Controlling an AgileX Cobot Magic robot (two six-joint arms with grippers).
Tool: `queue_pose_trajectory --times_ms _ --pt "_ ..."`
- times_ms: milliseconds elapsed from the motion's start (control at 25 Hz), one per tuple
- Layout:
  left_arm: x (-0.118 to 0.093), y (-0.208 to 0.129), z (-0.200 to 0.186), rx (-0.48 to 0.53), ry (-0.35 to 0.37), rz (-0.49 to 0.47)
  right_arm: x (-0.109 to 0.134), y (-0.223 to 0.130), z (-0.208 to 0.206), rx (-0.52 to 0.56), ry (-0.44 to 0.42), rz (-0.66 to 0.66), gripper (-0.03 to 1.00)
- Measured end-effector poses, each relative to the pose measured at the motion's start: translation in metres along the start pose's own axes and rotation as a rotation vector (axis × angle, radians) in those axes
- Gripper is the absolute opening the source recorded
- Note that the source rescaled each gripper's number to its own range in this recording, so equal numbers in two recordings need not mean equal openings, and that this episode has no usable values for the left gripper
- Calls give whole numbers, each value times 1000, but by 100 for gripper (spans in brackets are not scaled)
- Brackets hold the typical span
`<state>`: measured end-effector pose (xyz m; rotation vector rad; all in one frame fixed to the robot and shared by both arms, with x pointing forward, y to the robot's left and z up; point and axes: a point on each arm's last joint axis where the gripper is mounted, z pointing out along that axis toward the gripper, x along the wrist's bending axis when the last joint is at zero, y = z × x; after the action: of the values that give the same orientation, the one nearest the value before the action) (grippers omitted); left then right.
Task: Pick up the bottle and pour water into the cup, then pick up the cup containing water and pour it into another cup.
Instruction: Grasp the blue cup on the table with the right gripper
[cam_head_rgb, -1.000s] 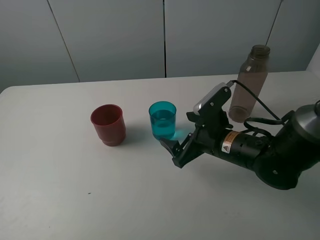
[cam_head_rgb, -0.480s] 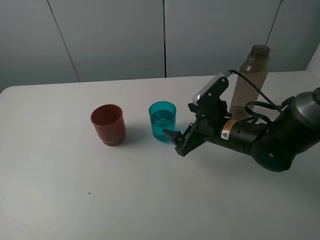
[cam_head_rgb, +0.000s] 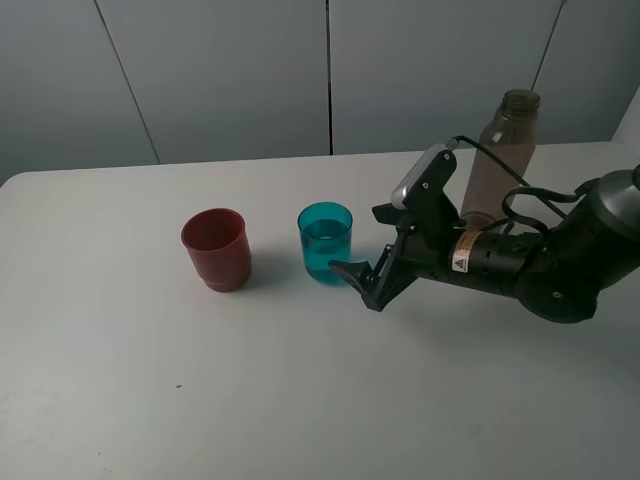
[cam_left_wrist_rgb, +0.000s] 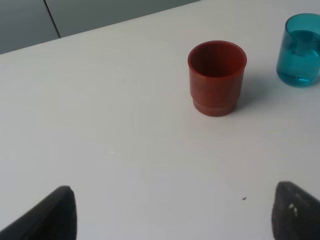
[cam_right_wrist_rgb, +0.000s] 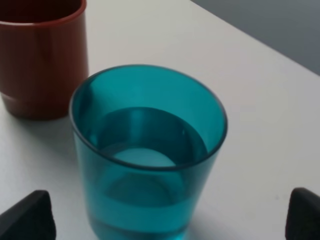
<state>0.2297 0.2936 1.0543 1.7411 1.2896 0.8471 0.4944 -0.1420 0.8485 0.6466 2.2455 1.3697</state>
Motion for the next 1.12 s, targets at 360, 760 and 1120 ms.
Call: queue_pose_trajectory --times_ms 360,760,1120 --pt "0 0 0 0 0 0 -3 -8 19 -19 21 1 100" --pt "0 0 0 0 0 0 -7 -11 34 -22 41 -19 100" --pt "0 0 0 0 0 -3 -14 -5 43 -32 37 -34 100"
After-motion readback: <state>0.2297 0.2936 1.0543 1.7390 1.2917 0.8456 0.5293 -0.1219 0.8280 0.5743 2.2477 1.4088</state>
